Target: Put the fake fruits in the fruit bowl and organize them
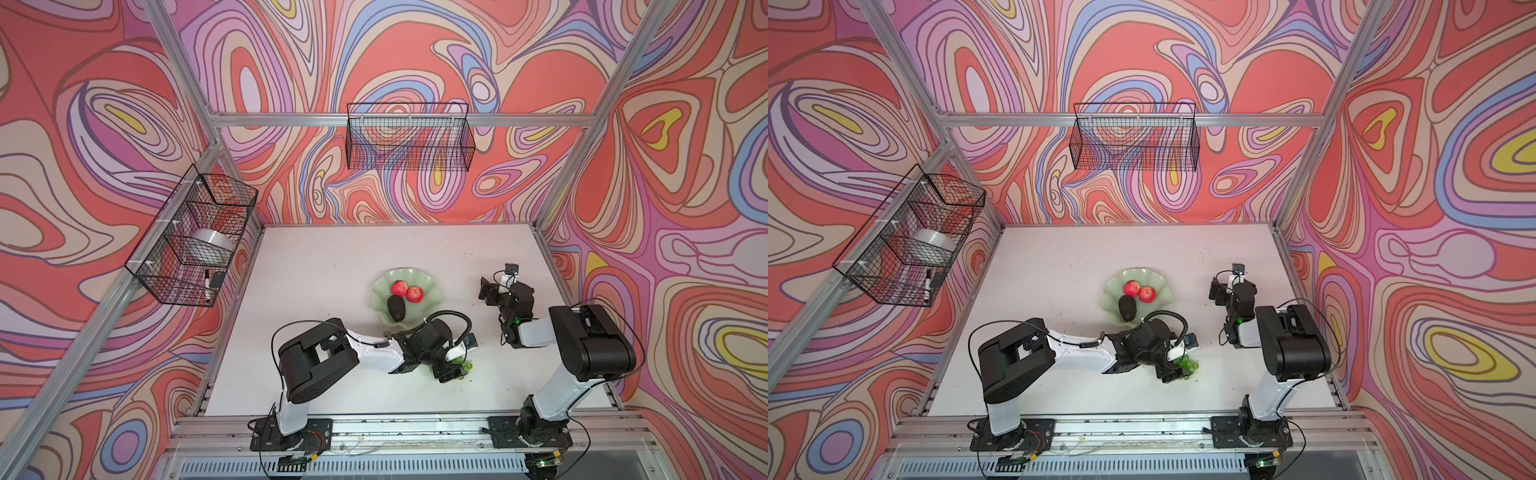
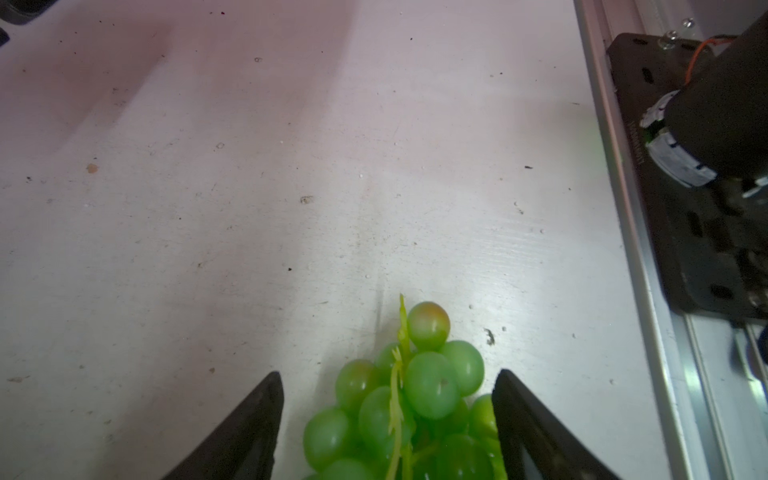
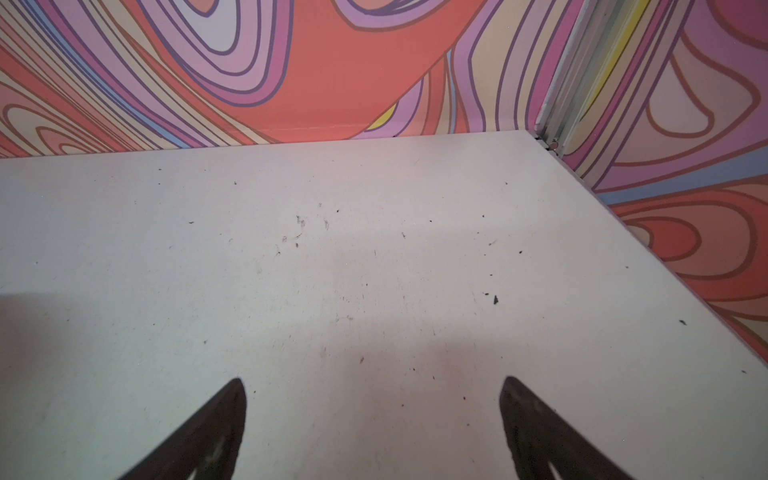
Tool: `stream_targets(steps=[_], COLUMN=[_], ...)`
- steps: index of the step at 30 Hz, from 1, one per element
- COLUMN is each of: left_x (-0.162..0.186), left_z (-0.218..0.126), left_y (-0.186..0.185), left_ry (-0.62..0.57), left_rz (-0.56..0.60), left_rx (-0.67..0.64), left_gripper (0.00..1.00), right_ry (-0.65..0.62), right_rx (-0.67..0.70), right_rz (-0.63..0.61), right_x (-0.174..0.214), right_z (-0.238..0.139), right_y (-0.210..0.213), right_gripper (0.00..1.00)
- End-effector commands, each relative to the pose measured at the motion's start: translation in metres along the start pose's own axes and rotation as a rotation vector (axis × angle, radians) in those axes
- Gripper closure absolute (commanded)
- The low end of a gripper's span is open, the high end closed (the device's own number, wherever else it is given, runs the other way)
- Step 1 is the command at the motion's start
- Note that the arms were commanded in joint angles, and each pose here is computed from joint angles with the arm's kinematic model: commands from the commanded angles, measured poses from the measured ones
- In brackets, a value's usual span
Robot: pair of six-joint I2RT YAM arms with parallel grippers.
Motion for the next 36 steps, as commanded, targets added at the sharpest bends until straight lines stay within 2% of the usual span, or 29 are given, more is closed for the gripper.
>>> stream_targets(steps=[1,7,15,18,27,36], left_x=[0.008,0.015,0.025,0.020,-0.023,-0.065], left_z=[0.006,0.009,0.007,0.002,-0.031,-0.074], left_y=[0.002,0.000,0.000,0.001,0.014,0.030], left_ry=[-0.003,0.032,0.166,0.188,0.126,0.019], left_rz=[-0.014,-0.014,0.034,0.044,0.054,0.092], left_rx=[-0.023,-0.007,0.020,0.030,-0.021,-0.144], left_gripper=[0.25,0.33,0.62,0.69,0.89,0.96], right_ry=[-0.020,-0.021,-0.021,-0.021,-0.022,-0.021], right_rx=[0.000,0.000,0.001,0.001,0.001,0.000], right_rz=[-0.001,-0.001,0.000,-0.001,0.000,-0.001], right_x=[-0.007,-0.007,-0.007,-0.007,-0.008,-0.007], right_z=[0.001,0.001,0.001,0.001,0.001,0.001], right_y=[0.000,0.000,0.000,0.000,0.000,0.001], right_gripper=[0.02,0.02,0.02,0.02,0.02,0.02])
Point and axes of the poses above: each gripper's point midway between its finger pads, its own z axis out along the fingers, its own y axis along the line the jaws close on, x = y × z, the point moved 4 cm from there along -z, back along the fingers, and after that the axes turned 14 degrees about z, right-handed, at the moved point
